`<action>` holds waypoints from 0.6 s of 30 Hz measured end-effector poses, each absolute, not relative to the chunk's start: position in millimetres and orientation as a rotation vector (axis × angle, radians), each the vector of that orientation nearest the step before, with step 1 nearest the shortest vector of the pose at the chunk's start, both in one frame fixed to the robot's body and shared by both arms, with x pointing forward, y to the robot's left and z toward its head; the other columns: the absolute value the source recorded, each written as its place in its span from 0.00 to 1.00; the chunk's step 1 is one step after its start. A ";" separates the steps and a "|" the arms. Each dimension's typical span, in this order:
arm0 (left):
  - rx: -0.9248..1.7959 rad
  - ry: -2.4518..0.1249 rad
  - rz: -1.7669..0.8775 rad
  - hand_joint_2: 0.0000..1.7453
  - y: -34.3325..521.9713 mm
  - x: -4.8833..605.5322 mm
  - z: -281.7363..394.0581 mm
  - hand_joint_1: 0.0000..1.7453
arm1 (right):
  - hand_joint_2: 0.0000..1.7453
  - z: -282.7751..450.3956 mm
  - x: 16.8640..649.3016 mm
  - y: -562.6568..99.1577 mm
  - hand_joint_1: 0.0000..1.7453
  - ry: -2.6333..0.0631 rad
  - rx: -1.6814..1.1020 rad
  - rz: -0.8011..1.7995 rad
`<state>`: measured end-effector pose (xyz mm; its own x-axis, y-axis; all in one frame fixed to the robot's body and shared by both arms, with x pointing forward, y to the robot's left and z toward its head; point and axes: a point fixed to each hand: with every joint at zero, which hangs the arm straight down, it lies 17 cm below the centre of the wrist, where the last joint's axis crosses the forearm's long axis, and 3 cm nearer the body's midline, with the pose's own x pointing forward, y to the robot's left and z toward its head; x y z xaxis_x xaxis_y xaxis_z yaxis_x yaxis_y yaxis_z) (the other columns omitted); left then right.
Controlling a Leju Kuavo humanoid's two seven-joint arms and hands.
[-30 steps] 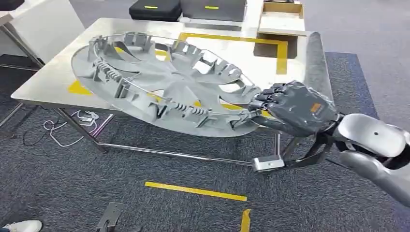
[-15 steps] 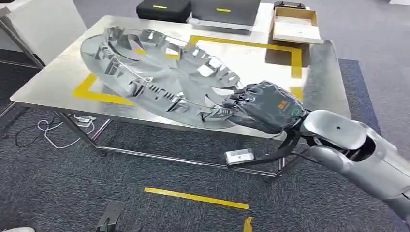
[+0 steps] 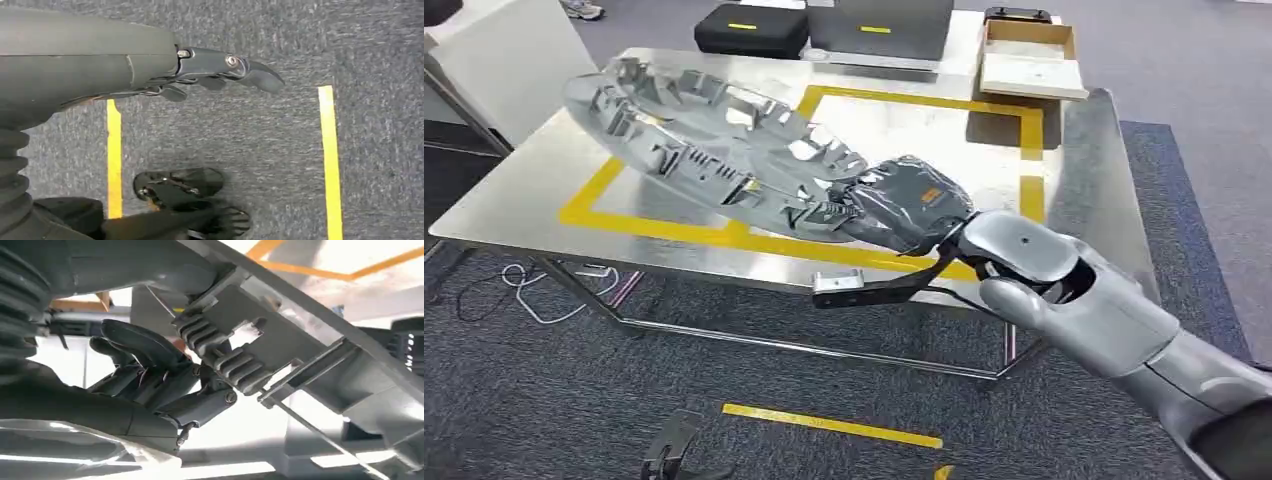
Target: Take the parts from the cabinet and place them on the table.
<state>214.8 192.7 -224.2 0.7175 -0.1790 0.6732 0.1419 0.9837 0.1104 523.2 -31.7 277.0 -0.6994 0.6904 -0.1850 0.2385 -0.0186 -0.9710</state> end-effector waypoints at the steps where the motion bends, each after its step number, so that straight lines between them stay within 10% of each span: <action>1: 0.053 -0.743 -0.179 1.00 193.7 212.0 -225.6 0.00 | 1.00 270.1 526.7 -32.4 1.00 -1.891 -0.966 1.765; 18: 0.059 -0.726 -0.195 1.00 193.4 210.1 -227.5 0.00 | 1.00 139.7 563.5 -84.8 1.00 -1.504 -0.953 1.751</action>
